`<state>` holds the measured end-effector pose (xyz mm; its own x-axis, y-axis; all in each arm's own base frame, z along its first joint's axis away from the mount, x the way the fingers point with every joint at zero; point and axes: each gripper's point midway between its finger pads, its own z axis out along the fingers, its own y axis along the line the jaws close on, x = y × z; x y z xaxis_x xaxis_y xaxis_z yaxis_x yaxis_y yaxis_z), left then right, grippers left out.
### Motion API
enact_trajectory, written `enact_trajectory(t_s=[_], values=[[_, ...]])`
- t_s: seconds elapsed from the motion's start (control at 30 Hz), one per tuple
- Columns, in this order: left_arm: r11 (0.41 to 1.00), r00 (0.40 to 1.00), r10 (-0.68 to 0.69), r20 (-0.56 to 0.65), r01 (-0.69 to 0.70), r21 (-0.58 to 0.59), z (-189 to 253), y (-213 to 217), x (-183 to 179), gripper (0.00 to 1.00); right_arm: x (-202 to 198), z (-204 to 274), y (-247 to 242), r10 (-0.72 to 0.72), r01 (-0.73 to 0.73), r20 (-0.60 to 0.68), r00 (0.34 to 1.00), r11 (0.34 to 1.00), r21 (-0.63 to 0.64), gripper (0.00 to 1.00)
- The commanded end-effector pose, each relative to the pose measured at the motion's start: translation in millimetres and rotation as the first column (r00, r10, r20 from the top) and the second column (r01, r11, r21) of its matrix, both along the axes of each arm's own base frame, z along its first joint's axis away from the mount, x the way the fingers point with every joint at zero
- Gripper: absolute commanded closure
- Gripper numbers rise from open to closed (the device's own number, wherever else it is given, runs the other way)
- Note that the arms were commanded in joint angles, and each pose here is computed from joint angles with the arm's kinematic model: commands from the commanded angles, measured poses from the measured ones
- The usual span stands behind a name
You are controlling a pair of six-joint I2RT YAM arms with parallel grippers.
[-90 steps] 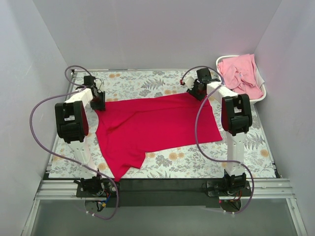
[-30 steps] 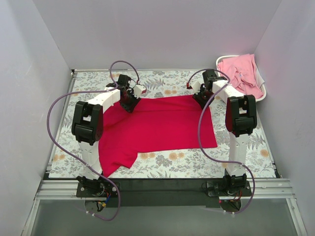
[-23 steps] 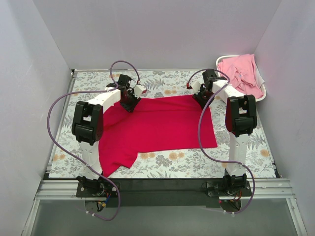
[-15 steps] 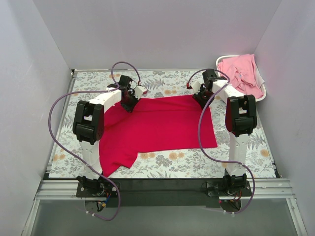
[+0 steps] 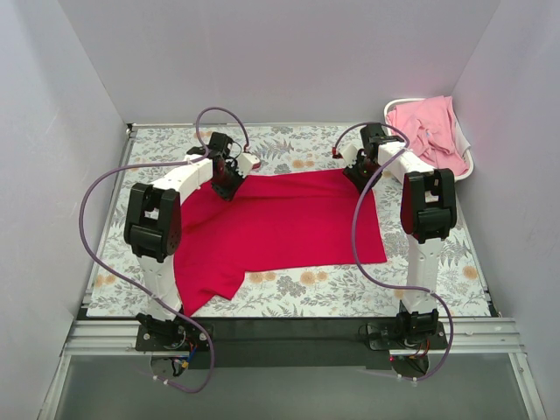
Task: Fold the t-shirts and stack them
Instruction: Fold the tshirt
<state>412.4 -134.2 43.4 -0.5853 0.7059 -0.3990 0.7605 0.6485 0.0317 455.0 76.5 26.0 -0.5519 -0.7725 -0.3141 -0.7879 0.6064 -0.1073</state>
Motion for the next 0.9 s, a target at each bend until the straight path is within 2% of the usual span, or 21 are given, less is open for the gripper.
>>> enact_trajectory(t_s=[0.0, 0.2, 0.7, 0.77, 0.8, 0.87], values=[[0.999, 0.998, -0.027, 0.055, 0.028, -0.017, 36, 0, -7, 1.00, 7, 1, -13, -0.018, 0.018, 0.004, 1.000, 0.999, -0.034, 0.57], [1.000, 0.998, -0.027, 0.059, 0.027, 0.005, 42, 7, -8, 1.00, 7, 2, -15, -0.018, 0.018, 0.007, 1.000, 0.999, -0.044, 0.57], [0.996, 0.996, -0.052, -0.072, 0.056, 0.063, 13, 21, -39, 1.00, 5, 3, -21, -0.020, 0.020, 0.000, 1.000, 0.999, -0.044, 0.57], [0.997, 0.997, -0.037, -0.062, 0.041, 0.062, 13, 20, -35, 0.91, 5, 5, -20, -0.019, 0.019, 0.002, 1.000, 0.999, -0.040, 0.57], [0.998, 0.998, -0.033, -0.048, 0.036, 0.048, 18, 18, -31, 0.79, 4, 5, -19, -0.018, 0.018, 0.000, 1.000, 0.999, -0.035, 0.57], [1.000, 1.000, -0.006, -0.018, 0.006, 0.003, 36, 16, -25, 0.70, 3, 7, -19, -0.021, 0.020, -0.005, 1.000, 0.999, -0.027, 0.57]])
